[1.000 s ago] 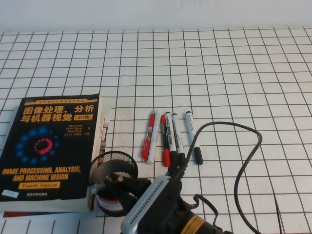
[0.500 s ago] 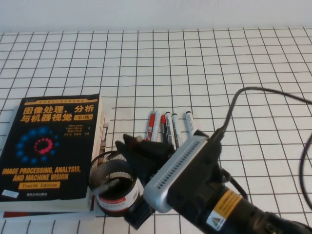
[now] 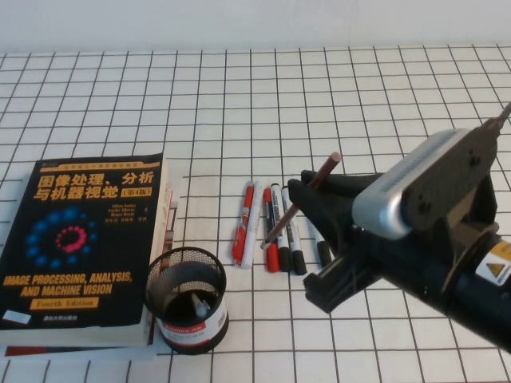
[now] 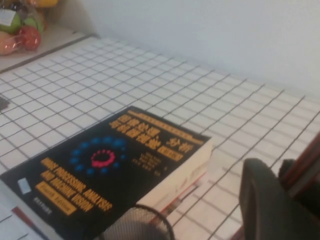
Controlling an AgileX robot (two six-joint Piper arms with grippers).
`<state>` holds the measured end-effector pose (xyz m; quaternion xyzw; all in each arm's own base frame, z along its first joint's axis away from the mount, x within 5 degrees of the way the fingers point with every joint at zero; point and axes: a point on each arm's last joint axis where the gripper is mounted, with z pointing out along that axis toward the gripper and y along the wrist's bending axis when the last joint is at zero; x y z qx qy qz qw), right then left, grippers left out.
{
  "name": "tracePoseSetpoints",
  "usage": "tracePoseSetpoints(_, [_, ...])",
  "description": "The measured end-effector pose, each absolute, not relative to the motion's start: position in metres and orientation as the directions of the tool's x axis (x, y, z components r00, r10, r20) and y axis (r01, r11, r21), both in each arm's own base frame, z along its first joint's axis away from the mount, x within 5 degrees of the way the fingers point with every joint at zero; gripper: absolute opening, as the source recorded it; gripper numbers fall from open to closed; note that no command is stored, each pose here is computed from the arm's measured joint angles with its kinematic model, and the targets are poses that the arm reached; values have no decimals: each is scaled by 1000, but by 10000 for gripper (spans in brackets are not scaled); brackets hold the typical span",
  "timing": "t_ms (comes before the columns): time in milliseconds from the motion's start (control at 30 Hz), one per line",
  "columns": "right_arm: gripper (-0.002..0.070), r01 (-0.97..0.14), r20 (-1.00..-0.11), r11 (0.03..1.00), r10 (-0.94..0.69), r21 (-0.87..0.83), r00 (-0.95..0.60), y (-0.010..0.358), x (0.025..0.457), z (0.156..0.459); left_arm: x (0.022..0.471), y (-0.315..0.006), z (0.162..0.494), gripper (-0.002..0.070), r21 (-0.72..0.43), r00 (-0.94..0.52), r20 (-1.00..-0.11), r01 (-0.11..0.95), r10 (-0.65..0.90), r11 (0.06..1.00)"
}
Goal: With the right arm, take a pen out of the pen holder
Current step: 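Take a marker out of the pen holder and lay it on the table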
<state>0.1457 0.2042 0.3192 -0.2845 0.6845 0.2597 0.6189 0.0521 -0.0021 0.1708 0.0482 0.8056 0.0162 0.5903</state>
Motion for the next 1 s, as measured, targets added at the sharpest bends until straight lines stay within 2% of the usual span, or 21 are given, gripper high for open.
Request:
tracePoseSetpoints(167, [34,-700,-940,687,-72,195,-333,191,164,319,52,-2,171,-4,83,-299,-949,59,97,995])
tracePoseSetpoints(300, [34,-632,-822,694,-100,346,-560,183,179,318,52,-2,171,-4,83,-299,-949,59,97,995])
tracePoseSetpoints(400, [34,-603,-744,697,-150,388,-652,182,190,319,52,-2,171,-4,83,-299,-949,59,97,995])
tracePoseSetpoints(567, [34,-577,-610,709,-260,405,-748,191,208,321,52,-2,171,-4,83,-299,-949,59,97,995])
tracePoseSetpoints(733, [34,-538,-448,779,-375,322,-812,199,241,312,52,-2,171,-4,83,-299,-949,59,97,995])
tracePoseSetpoints(1000, [34,-501,-361,823,-397,266,-844,215,308,305,52,-2,171,-4,83,-299,-949,59,97,995])
